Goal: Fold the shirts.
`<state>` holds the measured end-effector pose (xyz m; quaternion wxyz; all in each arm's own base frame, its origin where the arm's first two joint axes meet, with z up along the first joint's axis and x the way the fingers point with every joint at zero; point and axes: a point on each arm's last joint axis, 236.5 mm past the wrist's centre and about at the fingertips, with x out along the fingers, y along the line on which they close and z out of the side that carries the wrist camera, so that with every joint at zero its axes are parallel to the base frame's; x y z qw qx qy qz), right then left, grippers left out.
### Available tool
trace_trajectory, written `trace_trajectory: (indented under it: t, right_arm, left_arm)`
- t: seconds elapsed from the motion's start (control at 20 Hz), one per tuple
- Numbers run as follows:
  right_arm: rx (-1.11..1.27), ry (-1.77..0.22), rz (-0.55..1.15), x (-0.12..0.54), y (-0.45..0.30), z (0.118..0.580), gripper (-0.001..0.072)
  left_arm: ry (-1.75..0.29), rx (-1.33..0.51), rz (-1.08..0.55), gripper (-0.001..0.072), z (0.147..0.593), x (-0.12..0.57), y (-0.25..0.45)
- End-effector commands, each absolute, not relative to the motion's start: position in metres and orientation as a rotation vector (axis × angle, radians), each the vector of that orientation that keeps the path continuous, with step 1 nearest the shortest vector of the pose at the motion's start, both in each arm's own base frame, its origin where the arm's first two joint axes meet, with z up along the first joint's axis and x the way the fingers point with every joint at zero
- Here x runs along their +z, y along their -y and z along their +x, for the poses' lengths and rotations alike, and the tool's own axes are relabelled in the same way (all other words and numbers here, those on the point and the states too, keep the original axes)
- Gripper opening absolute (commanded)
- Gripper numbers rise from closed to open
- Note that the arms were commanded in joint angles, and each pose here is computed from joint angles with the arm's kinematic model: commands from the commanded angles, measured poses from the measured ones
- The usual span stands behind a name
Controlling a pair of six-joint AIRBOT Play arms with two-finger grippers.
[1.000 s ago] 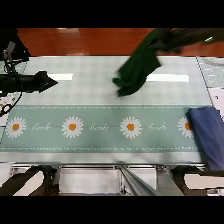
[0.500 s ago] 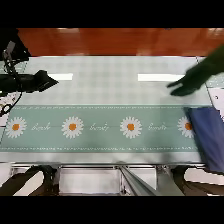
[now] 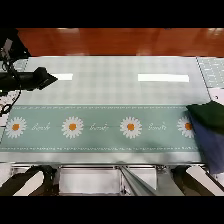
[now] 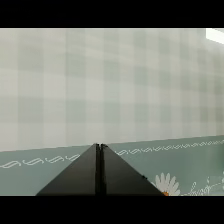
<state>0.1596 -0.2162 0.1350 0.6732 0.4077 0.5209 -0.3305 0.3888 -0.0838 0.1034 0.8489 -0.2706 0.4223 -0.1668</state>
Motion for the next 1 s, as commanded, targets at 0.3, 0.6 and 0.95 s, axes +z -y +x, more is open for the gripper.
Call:
trace_trajectory:
  t: [0.3, 0.6, 0.95]
  right_arm:
    - [-0.907, -1.247, 1.092, 0.084, 0.191, 0.109, 0.0112]
    - [0.076, -0.742, 0.627, 0.196, -0.003, 0.406, 0.0022]
    - [0.036, -1.379, -0.028, -0.007, -0.086, 0.395, 0.0022]
  left_arm:
    - [-0.739, -0.292, -0.558, 0.0021, 0.419, 0.13, 0.066]
    - [-0.619, -0.514, -0.386, 0.0021, 0.443, 0.237, 0.133]
    - [-1.018, -0.314, -0.093, 0.0022, 0.425, 0.079, 0.132]
